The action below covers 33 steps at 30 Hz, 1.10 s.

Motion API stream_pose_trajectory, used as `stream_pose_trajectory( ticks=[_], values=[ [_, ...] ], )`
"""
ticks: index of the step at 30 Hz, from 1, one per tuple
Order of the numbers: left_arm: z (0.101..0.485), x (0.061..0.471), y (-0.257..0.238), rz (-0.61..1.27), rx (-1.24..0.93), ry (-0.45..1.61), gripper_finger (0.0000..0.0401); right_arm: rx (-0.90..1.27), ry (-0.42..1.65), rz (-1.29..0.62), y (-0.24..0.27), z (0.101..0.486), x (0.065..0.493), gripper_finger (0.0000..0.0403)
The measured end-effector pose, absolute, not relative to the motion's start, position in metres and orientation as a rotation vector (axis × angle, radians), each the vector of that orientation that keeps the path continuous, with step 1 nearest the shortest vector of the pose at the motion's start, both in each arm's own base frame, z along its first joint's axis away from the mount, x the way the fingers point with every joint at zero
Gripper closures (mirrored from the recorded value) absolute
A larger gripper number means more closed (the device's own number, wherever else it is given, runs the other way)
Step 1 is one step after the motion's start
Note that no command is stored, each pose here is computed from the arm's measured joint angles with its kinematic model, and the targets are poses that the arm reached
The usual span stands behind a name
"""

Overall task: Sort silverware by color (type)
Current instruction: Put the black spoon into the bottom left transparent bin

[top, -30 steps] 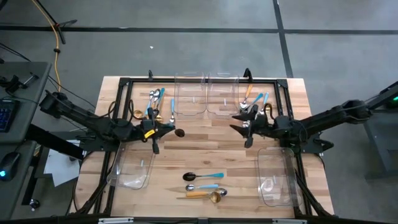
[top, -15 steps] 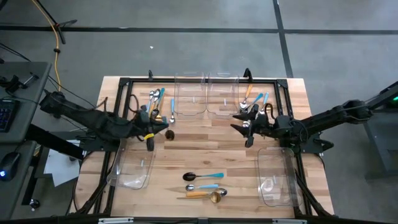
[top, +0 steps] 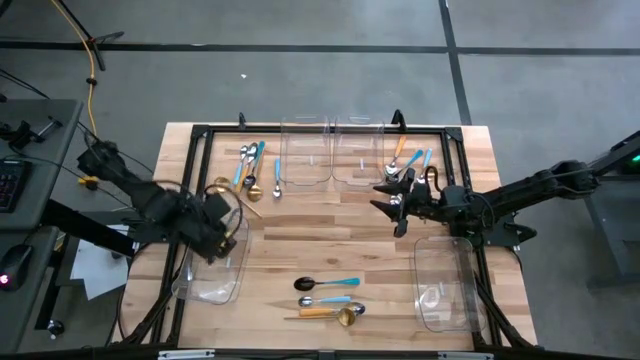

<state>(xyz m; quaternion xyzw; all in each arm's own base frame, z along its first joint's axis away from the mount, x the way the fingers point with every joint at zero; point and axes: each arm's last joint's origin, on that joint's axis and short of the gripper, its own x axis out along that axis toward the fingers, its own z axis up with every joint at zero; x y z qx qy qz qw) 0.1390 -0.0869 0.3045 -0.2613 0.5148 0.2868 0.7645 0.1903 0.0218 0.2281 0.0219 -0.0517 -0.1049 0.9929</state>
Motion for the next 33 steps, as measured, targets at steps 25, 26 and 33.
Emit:
stream_pose_trajectory(
  ticks=[25, 26, 33],
  values=[
    [0.236, 0.169, -0.138, 0.769, -0.552, 1.478, 0.0401, 0.055, -0.122, -0.21, 0.022, 0.23, 0.19, 0.0229],
    [0.233, 0.17, -0.135, 0.758, -0.556, 1.49, 0.0401, 0.054, -0.122, -0.21, 0.022, 0.23, 0.19, 0.0229],
    [0.21, 0.156, -0.106, 0.673, -0.705, 1.494, 0.0401, 0.058, -0.144, -0.21, 0.022, 0.232, 0.19, 0.0229]
  ],
)
